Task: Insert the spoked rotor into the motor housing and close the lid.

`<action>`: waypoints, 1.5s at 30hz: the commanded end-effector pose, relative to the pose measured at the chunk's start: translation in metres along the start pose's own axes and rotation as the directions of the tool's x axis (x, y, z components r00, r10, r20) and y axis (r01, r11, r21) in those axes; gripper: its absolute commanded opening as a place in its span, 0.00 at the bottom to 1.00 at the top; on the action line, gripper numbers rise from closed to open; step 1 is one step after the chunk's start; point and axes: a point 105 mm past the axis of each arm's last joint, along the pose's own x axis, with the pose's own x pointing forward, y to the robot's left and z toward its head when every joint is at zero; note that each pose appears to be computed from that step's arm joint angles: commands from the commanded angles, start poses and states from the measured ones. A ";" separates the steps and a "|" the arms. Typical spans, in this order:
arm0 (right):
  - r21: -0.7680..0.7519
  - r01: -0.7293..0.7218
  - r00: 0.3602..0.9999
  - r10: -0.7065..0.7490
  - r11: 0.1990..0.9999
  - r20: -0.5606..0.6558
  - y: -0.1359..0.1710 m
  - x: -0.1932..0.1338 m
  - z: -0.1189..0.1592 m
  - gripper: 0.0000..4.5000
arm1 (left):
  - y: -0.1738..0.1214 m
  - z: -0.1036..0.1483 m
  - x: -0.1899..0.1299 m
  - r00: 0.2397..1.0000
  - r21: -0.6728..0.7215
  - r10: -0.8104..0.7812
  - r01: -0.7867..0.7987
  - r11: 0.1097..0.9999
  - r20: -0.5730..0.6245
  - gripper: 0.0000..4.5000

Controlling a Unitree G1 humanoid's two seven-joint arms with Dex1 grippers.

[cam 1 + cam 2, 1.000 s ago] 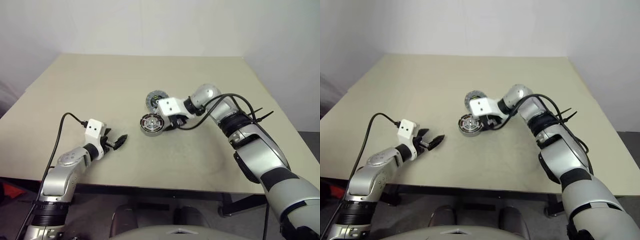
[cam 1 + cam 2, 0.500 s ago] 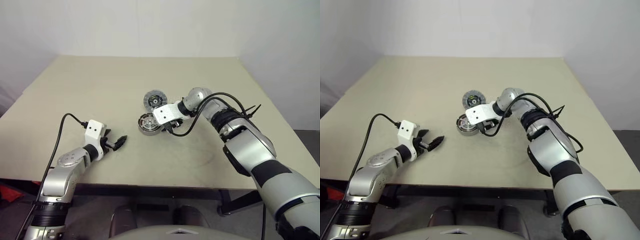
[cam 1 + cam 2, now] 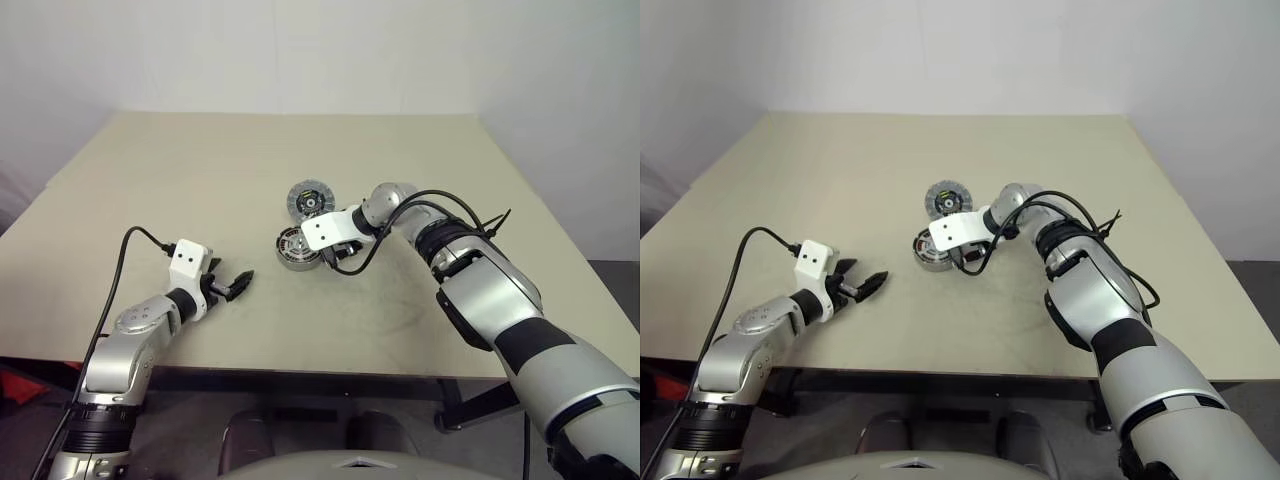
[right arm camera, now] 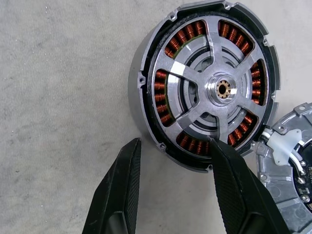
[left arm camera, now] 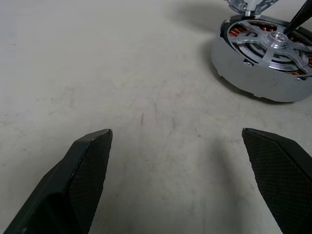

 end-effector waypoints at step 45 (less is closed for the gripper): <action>0.201 -0.075 0.970 0.024 0.977 0.242 0.000 -0.008 0.038 0.43 | 0.003 0.010 -0.003 0.999 0.017 0.026 -0.027 0.999 0.042 1.00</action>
